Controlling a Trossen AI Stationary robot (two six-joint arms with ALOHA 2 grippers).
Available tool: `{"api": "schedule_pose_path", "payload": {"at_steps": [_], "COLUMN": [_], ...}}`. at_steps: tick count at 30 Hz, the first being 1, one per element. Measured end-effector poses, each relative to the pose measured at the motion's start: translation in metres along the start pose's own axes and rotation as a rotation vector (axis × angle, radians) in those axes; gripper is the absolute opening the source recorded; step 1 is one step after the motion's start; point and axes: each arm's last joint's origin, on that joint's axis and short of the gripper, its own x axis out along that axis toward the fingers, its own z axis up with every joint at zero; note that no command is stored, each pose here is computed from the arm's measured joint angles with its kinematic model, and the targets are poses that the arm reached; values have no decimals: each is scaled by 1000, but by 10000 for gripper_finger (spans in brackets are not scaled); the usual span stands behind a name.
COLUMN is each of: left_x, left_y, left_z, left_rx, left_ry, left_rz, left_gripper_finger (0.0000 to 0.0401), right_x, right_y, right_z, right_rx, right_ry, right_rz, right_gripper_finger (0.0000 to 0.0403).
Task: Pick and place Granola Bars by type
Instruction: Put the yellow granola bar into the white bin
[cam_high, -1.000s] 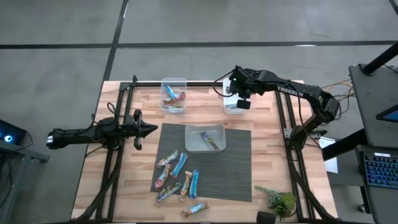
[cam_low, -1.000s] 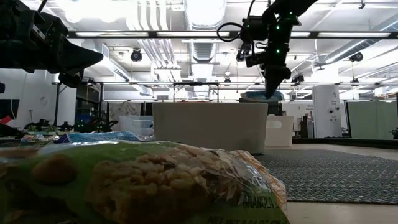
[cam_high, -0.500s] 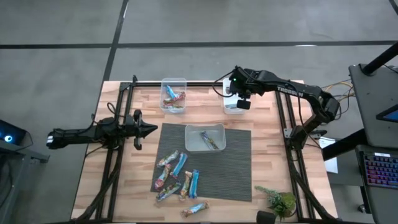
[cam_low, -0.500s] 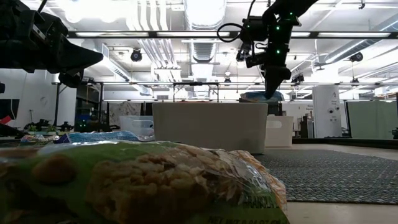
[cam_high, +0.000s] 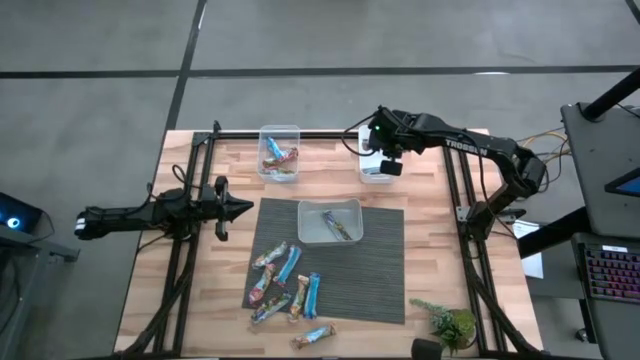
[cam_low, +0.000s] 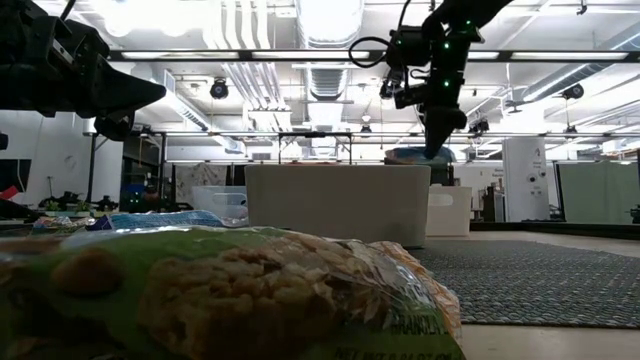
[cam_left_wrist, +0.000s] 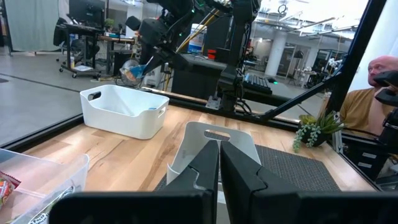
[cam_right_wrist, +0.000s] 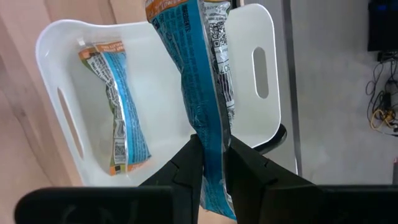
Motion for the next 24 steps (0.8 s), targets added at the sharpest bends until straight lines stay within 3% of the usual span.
{"api": "schedule_pose_path", "payload": {"at_steps": [24], "left_x": [0], "left_y": [0], "left_z": [0], "left_rx": [0], "left_ry": [1], "left_rz": [0], "left_gripper_finger": [0], "right_x": [38], "right_y": [21], "right_z": [-15], "right_rx": [11], "right_ry": [-1], "right_rz": [-20], "right_gripper_finger": [54]}}
